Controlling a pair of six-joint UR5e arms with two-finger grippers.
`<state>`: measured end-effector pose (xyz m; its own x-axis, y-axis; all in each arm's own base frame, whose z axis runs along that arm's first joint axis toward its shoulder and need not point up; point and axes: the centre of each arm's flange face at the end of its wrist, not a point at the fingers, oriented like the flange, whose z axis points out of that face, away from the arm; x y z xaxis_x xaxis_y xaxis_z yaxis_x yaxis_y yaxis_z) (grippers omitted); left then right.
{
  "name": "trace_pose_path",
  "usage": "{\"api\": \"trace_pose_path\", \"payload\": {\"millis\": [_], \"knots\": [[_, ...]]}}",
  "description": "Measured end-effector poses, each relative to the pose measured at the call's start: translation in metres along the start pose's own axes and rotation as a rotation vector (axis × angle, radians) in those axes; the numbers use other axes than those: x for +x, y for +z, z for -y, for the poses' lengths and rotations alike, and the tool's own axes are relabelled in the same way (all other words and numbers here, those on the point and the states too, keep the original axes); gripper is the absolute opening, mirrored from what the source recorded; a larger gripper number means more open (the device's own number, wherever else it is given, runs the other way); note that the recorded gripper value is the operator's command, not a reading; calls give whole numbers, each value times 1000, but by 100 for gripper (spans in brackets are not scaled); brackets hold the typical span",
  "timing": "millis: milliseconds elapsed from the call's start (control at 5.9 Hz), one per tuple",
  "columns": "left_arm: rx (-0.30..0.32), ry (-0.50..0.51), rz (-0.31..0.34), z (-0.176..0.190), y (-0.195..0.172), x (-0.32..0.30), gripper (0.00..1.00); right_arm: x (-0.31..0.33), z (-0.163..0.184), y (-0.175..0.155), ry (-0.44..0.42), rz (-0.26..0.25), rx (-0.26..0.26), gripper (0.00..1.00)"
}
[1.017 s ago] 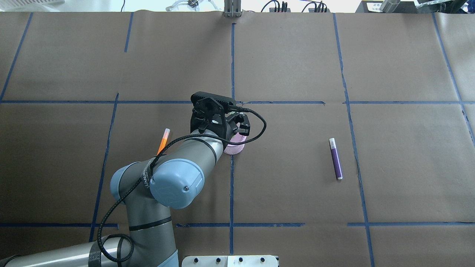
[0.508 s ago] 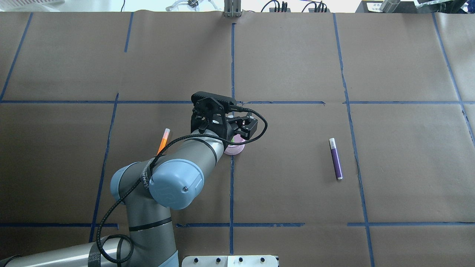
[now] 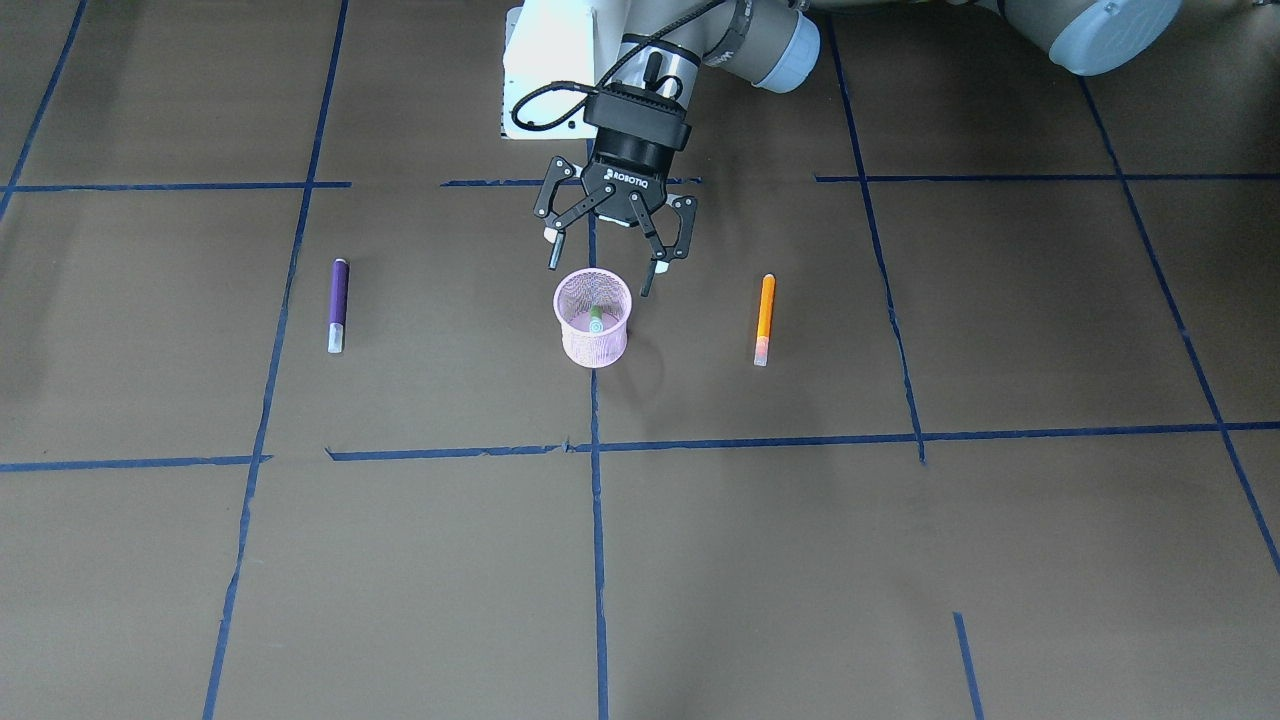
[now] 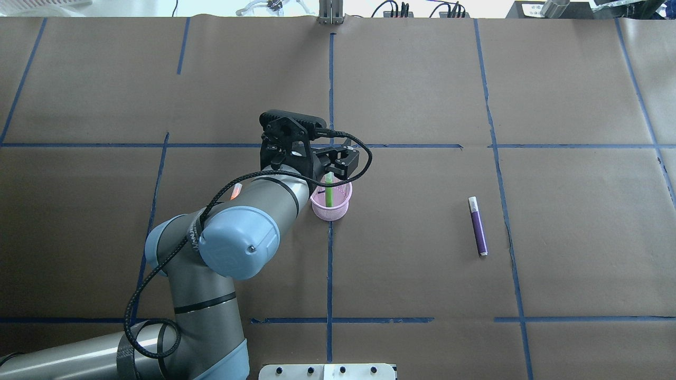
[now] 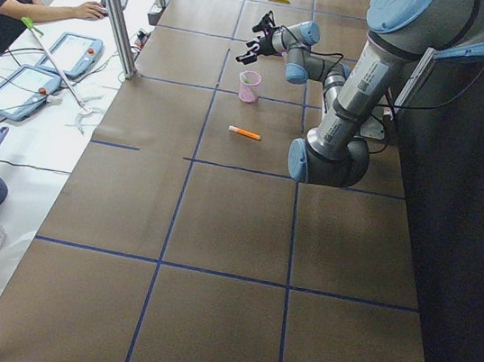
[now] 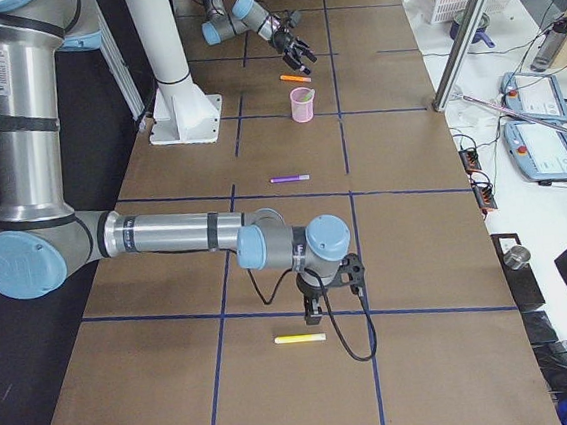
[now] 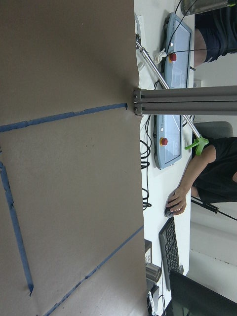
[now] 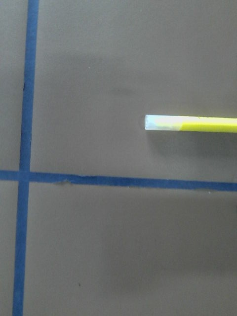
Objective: Collect pens into pen holder
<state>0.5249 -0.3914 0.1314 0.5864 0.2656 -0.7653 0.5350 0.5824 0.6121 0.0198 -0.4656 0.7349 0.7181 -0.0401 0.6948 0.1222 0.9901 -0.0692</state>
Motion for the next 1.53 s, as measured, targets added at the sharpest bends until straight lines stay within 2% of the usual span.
{"api": "trace_pose_path", "payload": {"millis": [339, 678, 847, 1525], "knots": [[-7, -5, 8, 3, 3, -6, 99, 21, 11, 30, 37, 24, -33, 93], [-7, -10, 6, 2, 2, -6, 99, 13, 11, 65, 94, 18, -104, 88], [-7, -11, 4, 2, 2, -6, 99, 11, 9, 75, 104, 13, -123, 81], [-6, -13, 0, 1, 2, -8, 99, 13, 3, 90, 112, 5, -154, 78]]}}
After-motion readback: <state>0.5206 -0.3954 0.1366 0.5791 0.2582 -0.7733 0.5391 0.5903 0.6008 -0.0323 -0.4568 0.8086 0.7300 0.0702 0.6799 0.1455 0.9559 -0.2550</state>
